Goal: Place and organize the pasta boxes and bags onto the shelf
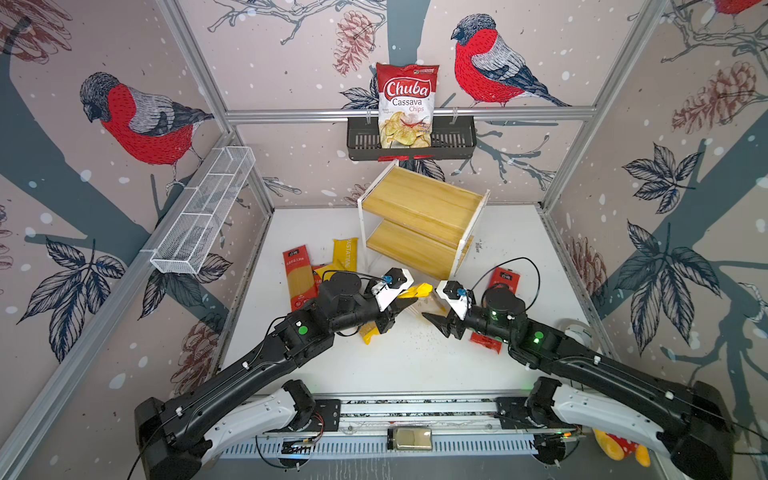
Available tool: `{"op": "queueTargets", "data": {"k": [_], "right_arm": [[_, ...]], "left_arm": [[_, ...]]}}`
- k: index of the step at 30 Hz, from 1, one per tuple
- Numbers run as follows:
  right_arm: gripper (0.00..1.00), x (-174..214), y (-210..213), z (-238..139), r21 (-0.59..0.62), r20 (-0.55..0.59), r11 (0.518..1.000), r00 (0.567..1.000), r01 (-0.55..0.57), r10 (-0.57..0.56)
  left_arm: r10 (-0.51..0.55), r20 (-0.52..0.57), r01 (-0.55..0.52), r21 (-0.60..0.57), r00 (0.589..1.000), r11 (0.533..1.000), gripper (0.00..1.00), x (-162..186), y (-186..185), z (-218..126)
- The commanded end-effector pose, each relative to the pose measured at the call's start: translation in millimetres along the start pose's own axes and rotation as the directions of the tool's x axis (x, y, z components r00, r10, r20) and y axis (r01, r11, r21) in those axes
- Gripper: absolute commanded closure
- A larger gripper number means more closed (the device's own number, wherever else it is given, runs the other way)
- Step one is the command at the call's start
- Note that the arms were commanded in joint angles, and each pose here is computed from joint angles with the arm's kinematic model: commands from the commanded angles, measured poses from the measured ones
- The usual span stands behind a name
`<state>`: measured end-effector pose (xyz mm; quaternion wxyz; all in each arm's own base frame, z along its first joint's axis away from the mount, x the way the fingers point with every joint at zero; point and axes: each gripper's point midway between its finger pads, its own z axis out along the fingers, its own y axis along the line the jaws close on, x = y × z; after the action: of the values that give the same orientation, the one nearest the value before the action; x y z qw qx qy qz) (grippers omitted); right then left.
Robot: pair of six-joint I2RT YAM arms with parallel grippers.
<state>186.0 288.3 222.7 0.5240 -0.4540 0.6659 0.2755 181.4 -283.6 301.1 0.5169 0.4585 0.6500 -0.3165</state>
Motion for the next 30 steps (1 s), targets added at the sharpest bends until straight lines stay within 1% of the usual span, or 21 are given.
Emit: {"op": "queueTargets", "data": {"k": [1,3,4,8,11,12,14,17,20,21,22,24,26,27,30], "right_arm": [[0.36,-8.4,7.2,-1.5,-0.056,0.029,0.998,0.999,0.034,-0.033],[0.42,-11.7,10.3,-1.8,-0.08,0.043,0.996,0.999,0.031,-0.027],[0.44,-12.9,14.0,-1.4,-0.102,0.051,0.994,0.998,0.032,-0.027],[0.44,-8.1,17.0,4.1,-0.122,0.041,0.992,0.999,0.031,-0.026],[0.56,-3.7,17.7,8.4,-0.129,0.024,0.991,0.999,0.034,-0.031],[0.63,-4.5,17.2,8.8,-0.127,0.025,0.991,0.999,0.039,-0.036],[0.73,-6.2,16.9,8.4,-0.125,0.032,0.991,0.998,0.051,-0.047],[0.82,-7.2,17.7,9.1,-0.133,0.027,0.988,0.997,0.074,-0.071],[0.88,-5.0,18.0,10.5,-0.141,-0.007,0.985,0.995,0.102,-0.104],[0.91,-4.7,16.9,10.4,-0.139,-0.019,0.984,0.993,0.115,-0.119],[0.91,-3.3,16.2,10.3,-0.137,-0.032,0.983,0.991,0.122,-0.128],[0.93,-3.1,13.8,9.6,-0.13,-0.053,0.981,0.987,0.144,-0.152],[0.94,-3.1,11.2,9.2,-0.122,-0.068,0.979,0.982,0.165,-0.174],[0.95,-4.2,9.2,9.2,-0.116,-0.074,0.976,0.979,0.183,-0.192],[0.97,-7.1,7.2,11.0,-0.123,-0.103,0.969,0.969,0.213,-0.226]], "left_arm": [[0.067,0.198,-0.072,0.017,0.978,0.997,1.0,-48.5,-2.1,-9.4],[0.063,0.188,-0.068,0.02,0.98,0.997,1.0,-45.0,-1.6,-6.8],[0.061,0.188,-0.067,0.024,0.98,0.997,1.0,-44.7,-1.8,-5.7],[0.051,0.204,-0.058,0.032,0.978,0.998,1.0,-46.5,-1.7,-2.6],[0.05,0.226,-0.058,0.031,0.973,0.998,1.0,-51.1,-1.9,-4.8],[0.05,0.228,-0.058,0.028,0.972,0.998,1.0,-51.2,-1.4,-5.5],[0.046,0.218,-0.054,0.031,0.975,0.998,1.0,-48.4,-1.9,-4.8],[0.032,0.186,-0.038,0.025,0.982,0.999,1.0,-40.6,0.3,-1.3],[0.019,0.145,-0.021,0.009,0.989,1.0,1.0,-32.7,3.9,-0.2],[0.012,0.123,-0.012,-0.001,0.992,1.0,0.98,-29.1,5.7,-0.4],[0.008,0.102,-0.007,-0.01,0.995,1.0,0.9,-25.9,7.5,-0.8],[0.007,0.046,-0.006,-0.025,0.999,1.0,0.69,-17.6,9.8,-2.2],[0.005,-0.014,-0.006,-0.027,1.0,1.0,0.54,-8.0,10.2,-3.2],[0.006,-0.048,-0.006,-0.014,0.999,1.0,0.49,-2.2,8.2,-3.5],[-0.008,-0.138,0.011,0.018,0.99,1.0,0.43,14.2,3.5,-1.3]]}}
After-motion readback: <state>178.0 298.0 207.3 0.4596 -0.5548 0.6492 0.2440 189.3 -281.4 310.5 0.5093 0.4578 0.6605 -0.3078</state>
